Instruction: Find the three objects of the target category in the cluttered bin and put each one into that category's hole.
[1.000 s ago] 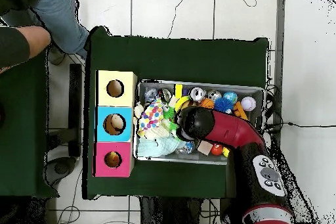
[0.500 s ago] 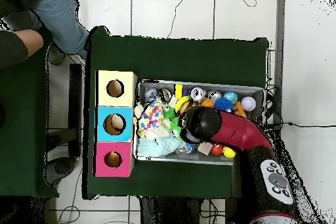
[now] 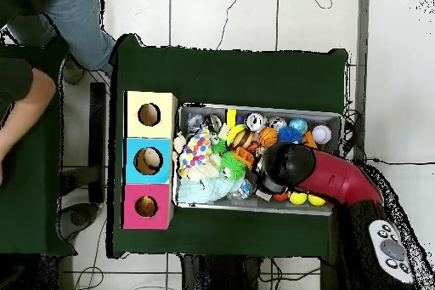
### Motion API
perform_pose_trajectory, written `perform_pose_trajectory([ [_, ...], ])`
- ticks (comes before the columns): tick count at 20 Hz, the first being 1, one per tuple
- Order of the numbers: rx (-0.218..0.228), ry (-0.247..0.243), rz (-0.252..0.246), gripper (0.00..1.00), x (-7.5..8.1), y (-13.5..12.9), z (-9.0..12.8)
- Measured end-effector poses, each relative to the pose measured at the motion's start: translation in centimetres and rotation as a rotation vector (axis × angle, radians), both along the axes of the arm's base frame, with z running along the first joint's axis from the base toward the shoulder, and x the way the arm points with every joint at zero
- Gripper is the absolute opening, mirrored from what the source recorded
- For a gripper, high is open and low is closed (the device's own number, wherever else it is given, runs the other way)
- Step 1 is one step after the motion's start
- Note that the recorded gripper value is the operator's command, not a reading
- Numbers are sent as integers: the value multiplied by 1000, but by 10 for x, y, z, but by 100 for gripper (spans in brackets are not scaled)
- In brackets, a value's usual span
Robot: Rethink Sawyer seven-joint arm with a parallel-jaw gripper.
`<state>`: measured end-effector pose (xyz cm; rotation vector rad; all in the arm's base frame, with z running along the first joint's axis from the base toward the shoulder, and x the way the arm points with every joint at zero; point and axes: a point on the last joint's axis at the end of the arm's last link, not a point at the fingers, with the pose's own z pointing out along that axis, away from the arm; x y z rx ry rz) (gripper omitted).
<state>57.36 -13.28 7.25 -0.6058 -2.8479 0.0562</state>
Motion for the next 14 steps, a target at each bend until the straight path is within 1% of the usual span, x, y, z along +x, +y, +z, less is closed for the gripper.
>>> perform_pose_trajectory([
  [3, -15, 3, -8, 0, -5, -21, -1],
  [8, -32, 7, -8, 0, -8, -42, -8],
  [14, -37, 10, -5, 0, -8, -50, -17],
])
